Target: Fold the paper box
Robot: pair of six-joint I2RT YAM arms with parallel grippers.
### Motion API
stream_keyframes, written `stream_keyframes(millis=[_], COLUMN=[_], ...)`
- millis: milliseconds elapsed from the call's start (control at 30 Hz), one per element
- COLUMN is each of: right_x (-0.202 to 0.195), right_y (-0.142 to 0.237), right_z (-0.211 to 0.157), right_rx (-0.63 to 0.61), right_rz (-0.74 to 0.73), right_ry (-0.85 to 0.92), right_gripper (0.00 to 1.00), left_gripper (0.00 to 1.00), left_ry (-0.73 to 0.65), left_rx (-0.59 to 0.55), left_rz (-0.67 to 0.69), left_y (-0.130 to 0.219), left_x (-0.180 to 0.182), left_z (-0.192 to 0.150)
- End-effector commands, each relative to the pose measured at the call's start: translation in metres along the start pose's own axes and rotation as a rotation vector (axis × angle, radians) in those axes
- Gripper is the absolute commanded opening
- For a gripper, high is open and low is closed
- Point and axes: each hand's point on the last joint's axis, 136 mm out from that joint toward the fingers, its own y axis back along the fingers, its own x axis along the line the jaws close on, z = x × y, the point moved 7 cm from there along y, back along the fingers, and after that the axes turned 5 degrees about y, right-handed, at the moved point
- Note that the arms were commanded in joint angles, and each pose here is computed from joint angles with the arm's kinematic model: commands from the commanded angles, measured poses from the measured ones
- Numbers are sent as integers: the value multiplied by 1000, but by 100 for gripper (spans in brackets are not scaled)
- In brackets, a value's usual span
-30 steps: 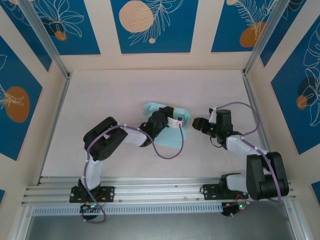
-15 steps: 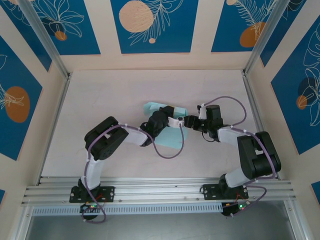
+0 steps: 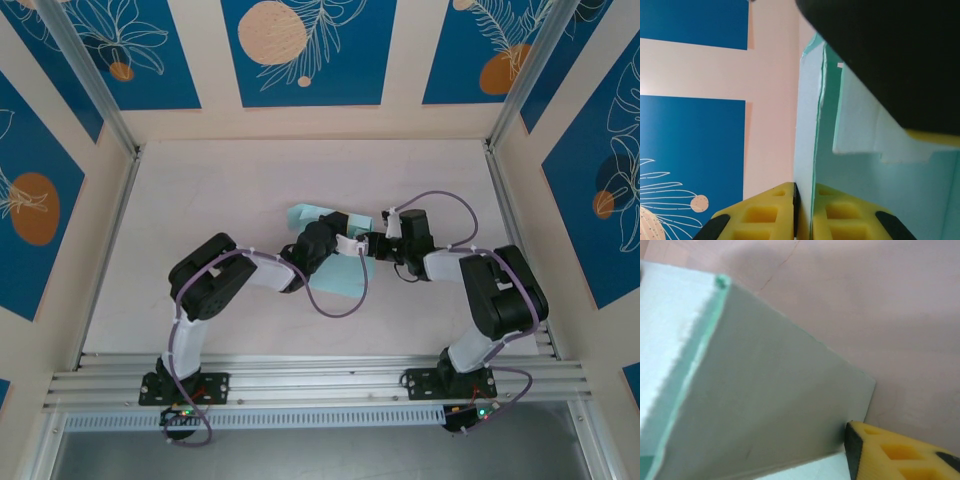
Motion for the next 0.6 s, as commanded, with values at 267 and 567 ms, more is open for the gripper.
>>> stream_keyframes(millis=[267, 567], right_x=[12, 19], right_y=[-8, -19], right_z=[11, 11], right_rx=[-66, -69], right_rz=[-133, -232], right_ry=[155, 241], right_gripper=[30, 16], left_gripper=[18, 21], left_ry=[-26, -8], left_rx=[3, 8], left_rz=[-210, -197], left_y=[9, 10], left_x=[-43, -37], left_z=[-7, -7])
